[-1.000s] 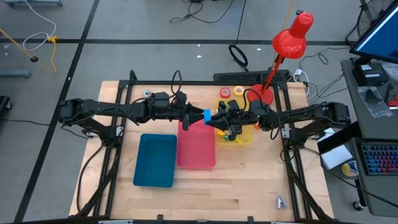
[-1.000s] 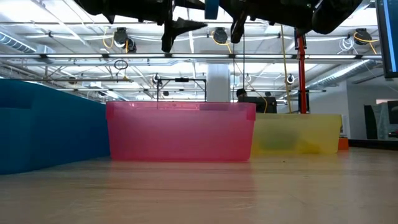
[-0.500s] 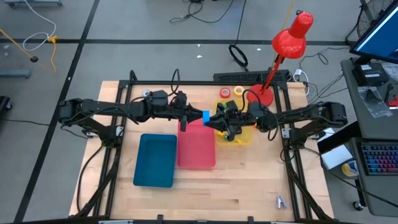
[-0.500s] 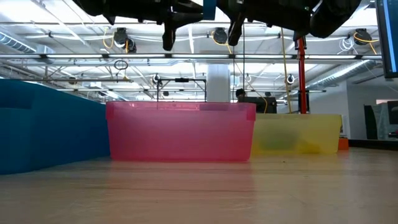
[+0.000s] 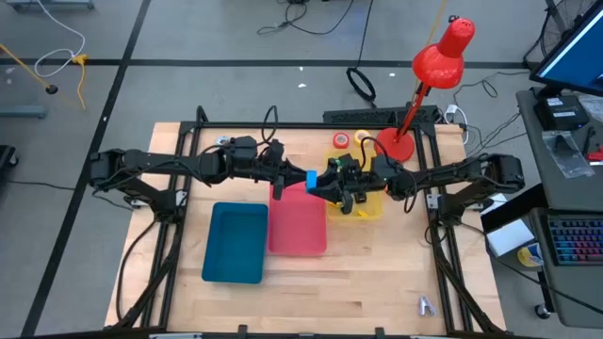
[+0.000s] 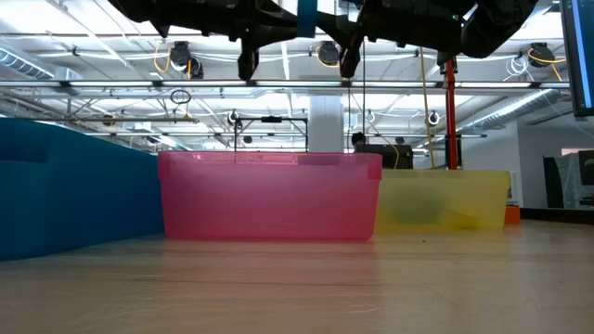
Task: Pick and place Stapler, Stapler remover, tape
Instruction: Put the blue tape into the blue bin
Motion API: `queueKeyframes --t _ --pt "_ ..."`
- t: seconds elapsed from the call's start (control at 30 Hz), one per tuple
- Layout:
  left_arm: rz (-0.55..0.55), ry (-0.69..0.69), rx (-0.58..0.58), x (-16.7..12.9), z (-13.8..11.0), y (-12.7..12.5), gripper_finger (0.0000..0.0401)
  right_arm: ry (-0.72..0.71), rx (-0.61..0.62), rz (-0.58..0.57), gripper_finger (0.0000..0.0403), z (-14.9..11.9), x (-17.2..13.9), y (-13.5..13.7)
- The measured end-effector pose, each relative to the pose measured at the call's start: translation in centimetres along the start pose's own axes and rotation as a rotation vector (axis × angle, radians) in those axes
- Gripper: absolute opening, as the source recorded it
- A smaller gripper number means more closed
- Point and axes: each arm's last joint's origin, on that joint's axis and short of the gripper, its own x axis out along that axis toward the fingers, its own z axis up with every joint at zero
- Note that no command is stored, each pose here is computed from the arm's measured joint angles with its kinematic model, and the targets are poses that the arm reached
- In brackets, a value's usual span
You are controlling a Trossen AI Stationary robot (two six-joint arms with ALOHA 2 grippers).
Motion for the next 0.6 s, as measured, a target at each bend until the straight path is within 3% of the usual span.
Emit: queueKeyframes --t 0.23,0.37,0.6 --pt "0.079 0.067 0.021 -2.3 0.5 -0.1 0.0026 0.021 0.02 0.023 0.0142 0.2 -0.2 -0.4" --pt "0.177 0.163 0.003 -5.0 0.4 -0.4 0.0026 0.014 0.022 0.016 0.0141 0.4 -0.2 -0.6" --pt "0.41 0.479 -0.232 -9.4 -2.7 -1.4 0.0026 0.006 0.018 -0.002 0.0141 0.7 -0.4 -1.1"
